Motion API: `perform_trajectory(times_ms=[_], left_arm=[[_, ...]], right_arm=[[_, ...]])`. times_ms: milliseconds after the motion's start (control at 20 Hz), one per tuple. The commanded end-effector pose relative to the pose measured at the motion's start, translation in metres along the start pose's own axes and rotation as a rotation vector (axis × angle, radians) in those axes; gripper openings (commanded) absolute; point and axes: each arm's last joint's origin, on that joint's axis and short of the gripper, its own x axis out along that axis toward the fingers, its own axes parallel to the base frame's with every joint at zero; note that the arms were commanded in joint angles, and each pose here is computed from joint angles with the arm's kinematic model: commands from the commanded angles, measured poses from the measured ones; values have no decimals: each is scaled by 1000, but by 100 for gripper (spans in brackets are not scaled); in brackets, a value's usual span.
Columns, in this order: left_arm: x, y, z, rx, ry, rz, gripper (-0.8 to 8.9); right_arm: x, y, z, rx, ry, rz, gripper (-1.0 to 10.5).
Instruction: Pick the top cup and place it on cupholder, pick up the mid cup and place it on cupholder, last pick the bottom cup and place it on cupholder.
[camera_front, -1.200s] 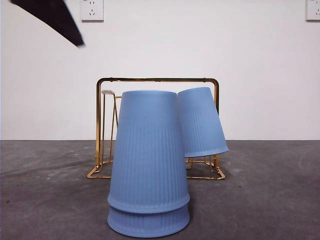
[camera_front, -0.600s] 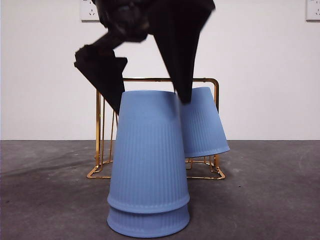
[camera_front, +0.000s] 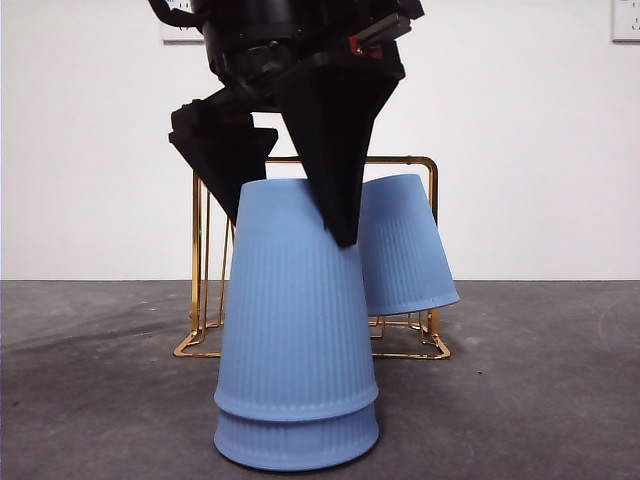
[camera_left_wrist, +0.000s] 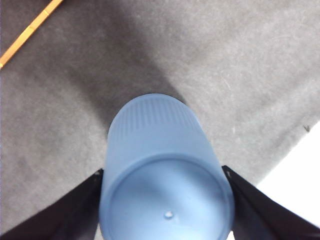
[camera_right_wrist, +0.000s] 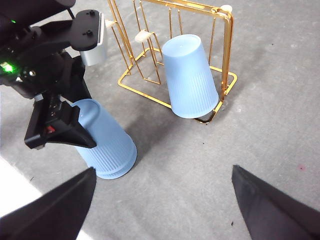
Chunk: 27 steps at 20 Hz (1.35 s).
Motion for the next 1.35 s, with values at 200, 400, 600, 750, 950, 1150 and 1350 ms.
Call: perform_trajectory(times_ms=[200, 400, 600, 750, 950, 1150, 1350], left_arm=[[-2, -4, 4, 26, -9, -4, 213], [-18, -6, 8, 27, -17, -5, 213], [-35, -7, 11, 27, -21, -5, 208], [-40, -7, 13, 32, -30, 4, 44], [-40, -7, 13, 38, -29, 12, 6], [-43, -7, 10, 52, -6, 15, 66], [-48, -7, 11, 53, -14, 14, 166]], right_arm=[[-1, 1, 3, 7, -17, 6, 432], [-1, 1, 3, 11, -20, 7, 432], [-1, 1, 3, 23, -20, 7, 432], [-1, 1, 3, 25, -20, 7, 432], [-1, 1, 3, 29, -20, 7, 432], [-1, 1, 3, 30, -21, 5, 432], [-1, 1, 3, 31, -21, 3, 432]])
